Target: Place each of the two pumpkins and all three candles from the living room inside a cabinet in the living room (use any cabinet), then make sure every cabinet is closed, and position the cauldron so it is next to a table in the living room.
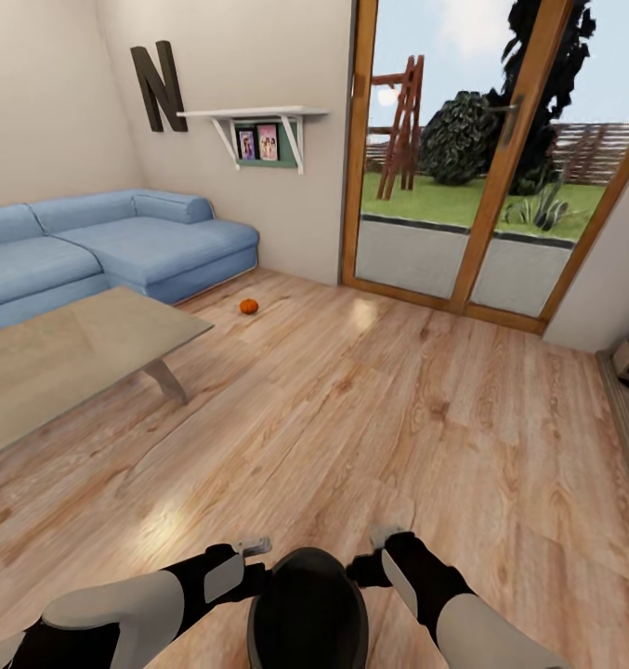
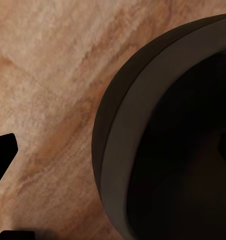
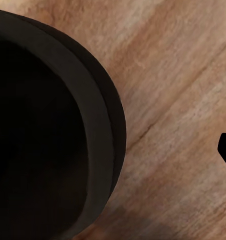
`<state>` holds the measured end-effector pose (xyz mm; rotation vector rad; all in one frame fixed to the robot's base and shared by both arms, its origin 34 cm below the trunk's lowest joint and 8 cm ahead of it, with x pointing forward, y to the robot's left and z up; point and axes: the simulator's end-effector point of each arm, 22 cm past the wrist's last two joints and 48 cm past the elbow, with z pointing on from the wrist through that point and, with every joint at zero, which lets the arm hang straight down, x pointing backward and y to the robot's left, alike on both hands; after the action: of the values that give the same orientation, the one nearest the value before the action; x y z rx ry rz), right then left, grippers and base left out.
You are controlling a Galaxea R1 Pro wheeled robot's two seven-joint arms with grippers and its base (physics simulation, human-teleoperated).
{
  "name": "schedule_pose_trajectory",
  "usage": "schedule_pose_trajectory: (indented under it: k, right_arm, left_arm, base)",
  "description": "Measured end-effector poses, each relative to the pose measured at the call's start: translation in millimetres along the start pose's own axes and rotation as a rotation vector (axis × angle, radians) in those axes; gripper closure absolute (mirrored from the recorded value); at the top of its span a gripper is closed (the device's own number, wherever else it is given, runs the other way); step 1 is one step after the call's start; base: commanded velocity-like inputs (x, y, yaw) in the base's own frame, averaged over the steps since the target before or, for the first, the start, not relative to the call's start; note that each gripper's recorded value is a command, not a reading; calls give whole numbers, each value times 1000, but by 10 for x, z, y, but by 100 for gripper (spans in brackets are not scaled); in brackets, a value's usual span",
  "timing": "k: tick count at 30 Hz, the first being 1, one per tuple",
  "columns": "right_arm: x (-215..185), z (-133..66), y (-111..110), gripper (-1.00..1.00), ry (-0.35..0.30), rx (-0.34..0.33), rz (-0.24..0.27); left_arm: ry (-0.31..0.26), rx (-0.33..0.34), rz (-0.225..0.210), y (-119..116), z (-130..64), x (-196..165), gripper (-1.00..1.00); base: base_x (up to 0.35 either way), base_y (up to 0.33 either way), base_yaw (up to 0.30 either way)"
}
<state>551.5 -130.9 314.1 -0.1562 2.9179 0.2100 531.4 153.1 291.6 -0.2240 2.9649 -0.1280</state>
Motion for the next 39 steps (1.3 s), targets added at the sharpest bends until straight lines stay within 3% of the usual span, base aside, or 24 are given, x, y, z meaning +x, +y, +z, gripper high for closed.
schedule_pose_trajectory:
  k: [13, 31, 39]
  right_arm:
    - [692, 407, -141, -100, 126, 26, -12]
    - [877, 780, -175, -100, 121, 21, -15]
    - [823, 942, 13, -100, 58, -68, -9]
  left_arm:
    - [32, -11, -6, 152, 340, 358, -100]
    - [46, -8, -5, 183, 739, 632, -100]
    - [53, -12, -9, 233, 895, 714, -100]
  base:
    - [0, 0, 0]
    - [0, 0, 0]
    - [0, 0, 0]
